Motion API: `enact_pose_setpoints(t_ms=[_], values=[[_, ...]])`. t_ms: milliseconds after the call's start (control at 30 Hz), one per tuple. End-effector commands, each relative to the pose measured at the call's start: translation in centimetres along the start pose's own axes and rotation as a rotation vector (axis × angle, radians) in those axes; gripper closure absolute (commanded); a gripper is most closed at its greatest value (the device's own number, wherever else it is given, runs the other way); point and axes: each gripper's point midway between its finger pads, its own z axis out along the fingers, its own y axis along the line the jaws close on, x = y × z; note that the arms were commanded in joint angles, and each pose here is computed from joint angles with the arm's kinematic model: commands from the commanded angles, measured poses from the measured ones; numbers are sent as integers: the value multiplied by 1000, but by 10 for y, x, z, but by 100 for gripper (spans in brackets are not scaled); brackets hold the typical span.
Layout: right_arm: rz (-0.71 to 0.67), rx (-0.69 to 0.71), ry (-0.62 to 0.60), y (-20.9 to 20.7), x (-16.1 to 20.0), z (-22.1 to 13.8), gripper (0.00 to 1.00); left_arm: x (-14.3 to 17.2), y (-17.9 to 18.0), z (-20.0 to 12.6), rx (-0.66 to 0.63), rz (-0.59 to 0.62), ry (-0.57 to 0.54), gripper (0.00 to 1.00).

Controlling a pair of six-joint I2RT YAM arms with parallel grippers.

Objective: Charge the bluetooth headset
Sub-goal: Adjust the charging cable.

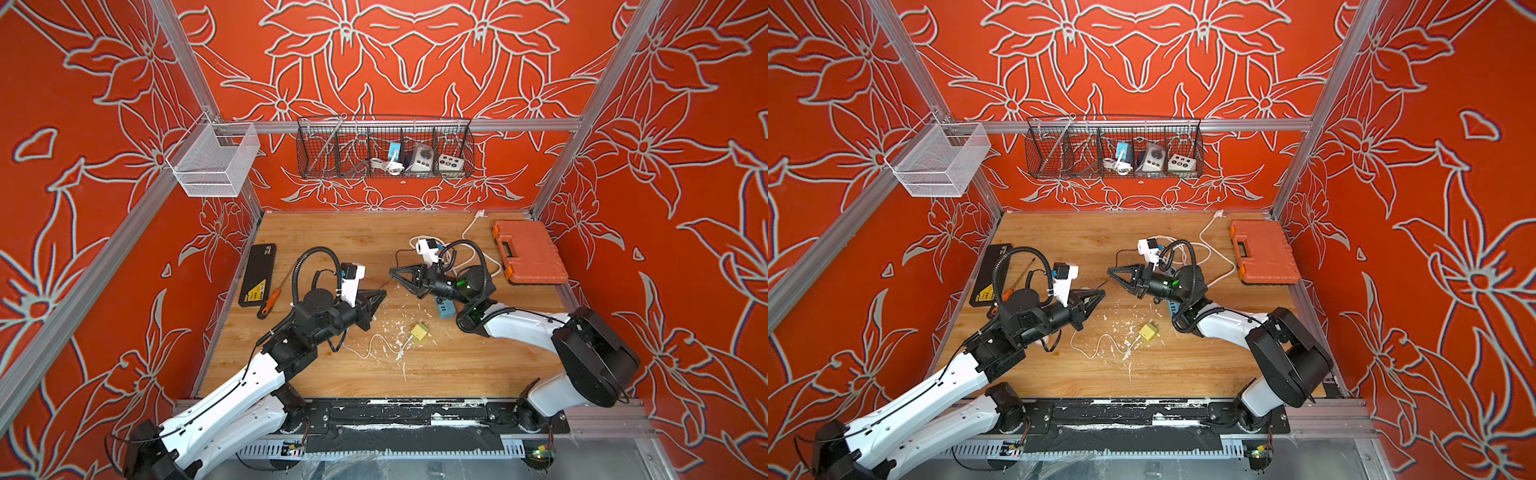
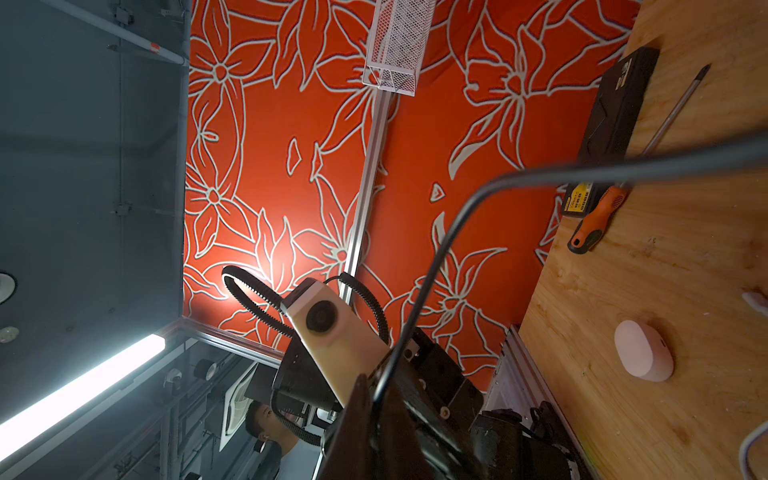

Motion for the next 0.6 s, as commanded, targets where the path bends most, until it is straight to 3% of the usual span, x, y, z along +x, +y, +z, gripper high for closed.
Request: enact_pose_setpoints(t_ms=[0,200,433,567], values=[[-2,-22,-22,1,-4,-3,91,7,-3,-5,13,-13,21,96],[-3,-21,-21,1,-5,-3,91,7,-1,-9,2,-22,17,78],[-1,-24,-26,1,-6,-4,91,6,-1,-11,1,-23,11,82],[-4,-25,-28,2,-6,-4,91,7,0,-14,-5,-27,10,76]])
